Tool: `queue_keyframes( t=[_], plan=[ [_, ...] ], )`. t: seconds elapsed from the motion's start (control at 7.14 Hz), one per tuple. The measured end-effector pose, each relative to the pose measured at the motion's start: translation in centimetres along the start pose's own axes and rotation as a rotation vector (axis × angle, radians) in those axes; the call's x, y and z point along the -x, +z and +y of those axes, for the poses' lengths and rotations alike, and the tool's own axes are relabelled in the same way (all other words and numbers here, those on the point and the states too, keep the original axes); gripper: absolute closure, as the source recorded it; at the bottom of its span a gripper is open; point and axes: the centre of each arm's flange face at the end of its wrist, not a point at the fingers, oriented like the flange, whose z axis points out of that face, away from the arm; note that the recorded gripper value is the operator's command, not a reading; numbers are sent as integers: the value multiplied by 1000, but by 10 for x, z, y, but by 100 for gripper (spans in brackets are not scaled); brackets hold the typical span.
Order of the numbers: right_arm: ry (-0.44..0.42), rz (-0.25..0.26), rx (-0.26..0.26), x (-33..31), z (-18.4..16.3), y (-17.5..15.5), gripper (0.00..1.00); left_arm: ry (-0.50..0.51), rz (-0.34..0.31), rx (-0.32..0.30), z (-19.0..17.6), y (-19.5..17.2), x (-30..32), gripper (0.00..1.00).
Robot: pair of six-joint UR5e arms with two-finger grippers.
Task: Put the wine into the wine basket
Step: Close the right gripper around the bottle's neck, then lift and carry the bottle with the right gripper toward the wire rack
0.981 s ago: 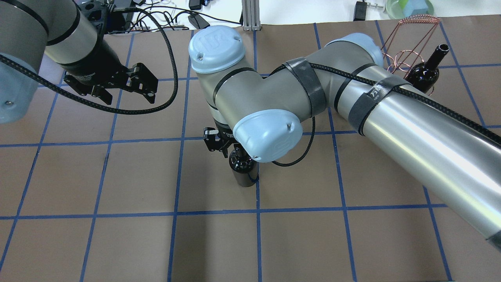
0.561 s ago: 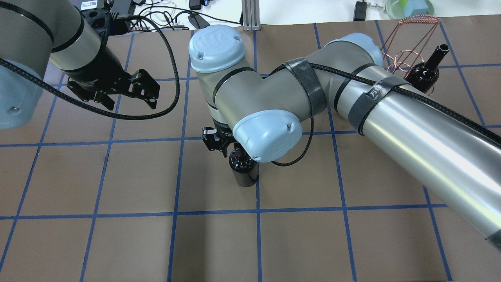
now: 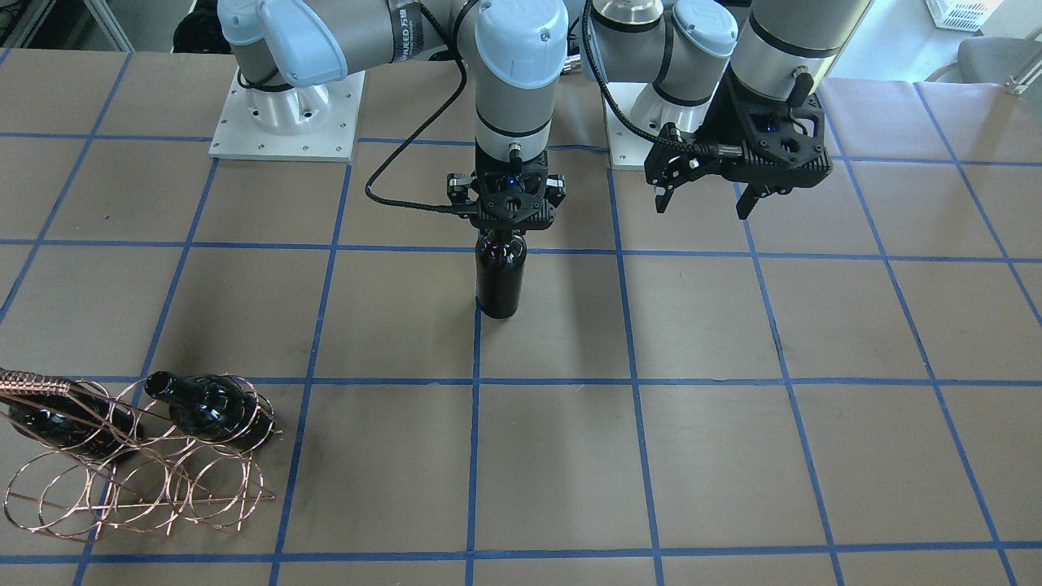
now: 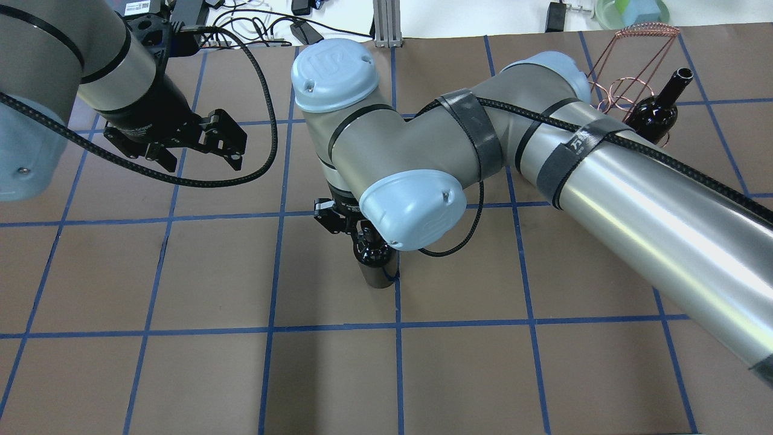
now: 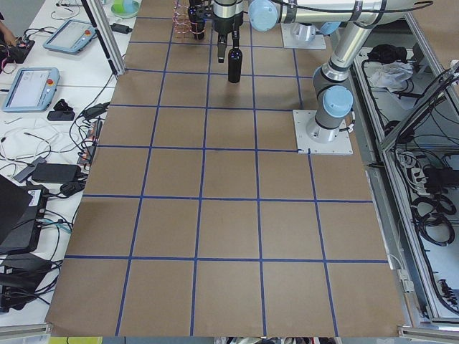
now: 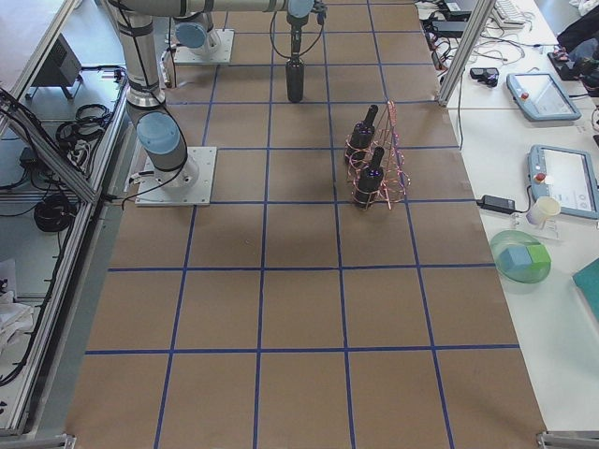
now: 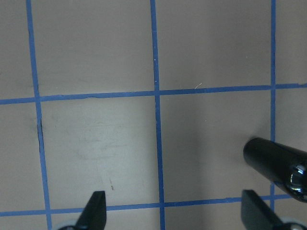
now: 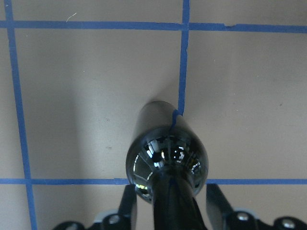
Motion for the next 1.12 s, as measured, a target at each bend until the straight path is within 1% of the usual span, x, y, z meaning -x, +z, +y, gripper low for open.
queue_keyframes(
  t=[0.14,0.28,0.56,0.7,0.84,0.98,1.12],
  plan=[
    [0,-1,1,0,0,0,96,1,0,0,0,0,0,0],
    [-1,-3,3,0,0,0,100,2,0,-1,0,0,0,0],
    [-4,-20,11,0,0,-2,100,3,0,-2,0,-1,0,0],
    [-1,-30,-2,-4,-3,-11,100,3,-1,-2,0,-1,0,0],
    [-8,-39,-26,-12,-8,-29,100,3,-1,-1,0,-1,0,0],
    [-29,-45,-49,-32,-13,-55,100,2,0,-1,0,0,0,0],
    [-50,-43,-66,-65,-17,-87,100,1,0,-2,0,0,0,0]
  ],
)
